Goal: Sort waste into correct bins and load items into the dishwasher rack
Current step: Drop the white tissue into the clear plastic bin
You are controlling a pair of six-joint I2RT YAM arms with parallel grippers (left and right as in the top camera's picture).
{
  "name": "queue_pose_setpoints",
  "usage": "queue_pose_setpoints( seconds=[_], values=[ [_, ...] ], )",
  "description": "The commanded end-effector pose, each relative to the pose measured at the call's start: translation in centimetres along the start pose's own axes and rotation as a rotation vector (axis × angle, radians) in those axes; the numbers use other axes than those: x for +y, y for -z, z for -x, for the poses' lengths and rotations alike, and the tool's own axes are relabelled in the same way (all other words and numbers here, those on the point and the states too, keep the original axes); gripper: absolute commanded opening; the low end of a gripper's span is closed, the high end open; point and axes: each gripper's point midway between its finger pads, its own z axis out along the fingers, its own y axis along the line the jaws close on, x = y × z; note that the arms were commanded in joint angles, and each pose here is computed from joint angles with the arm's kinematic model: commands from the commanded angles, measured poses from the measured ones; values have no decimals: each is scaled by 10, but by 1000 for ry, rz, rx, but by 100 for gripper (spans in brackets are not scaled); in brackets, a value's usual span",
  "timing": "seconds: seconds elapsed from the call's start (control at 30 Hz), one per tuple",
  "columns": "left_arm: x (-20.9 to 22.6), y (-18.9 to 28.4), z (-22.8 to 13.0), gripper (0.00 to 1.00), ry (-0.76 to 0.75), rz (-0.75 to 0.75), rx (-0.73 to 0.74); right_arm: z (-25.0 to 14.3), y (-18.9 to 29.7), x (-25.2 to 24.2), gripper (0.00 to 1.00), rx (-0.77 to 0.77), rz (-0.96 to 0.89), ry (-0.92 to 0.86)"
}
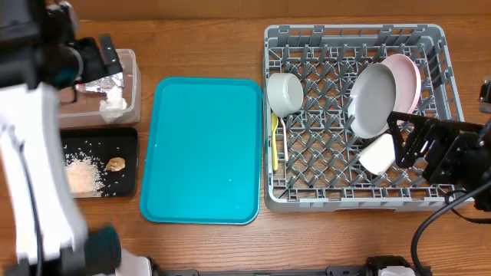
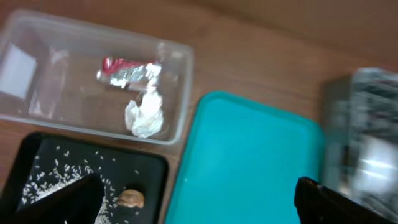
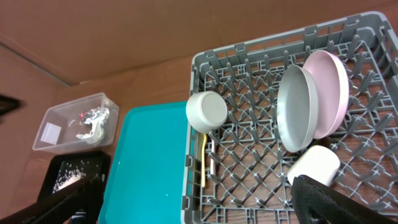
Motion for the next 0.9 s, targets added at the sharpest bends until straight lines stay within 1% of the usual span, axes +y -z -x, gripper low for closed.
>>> queue_pose_setpoints(
  seconds=[0.0,0.17,0.27,0.4,0.57,0.87],
  values=[
    [-47,90,-16,100,-132,-152,-141,1,6,1,100,-25,1,16],
    [-69,162,-56,100,-230,-216,-241,0,6,1,100,-21,-1,14],
    [-70,188,-73,100,-244,-237,-286,0,5,1,100,-17,-1,12],
    [-67,211,-83,100,-247,-245,-345,0,5,1,100,-15,-2,12],
    [-66,221,-89,100,-250,-248,-370,0,4,0,100,-13,-3,11],
    [-64,219,-94,100,-247,-245,-345,-8,4,-2,100,20,-12,0]
  ],
)
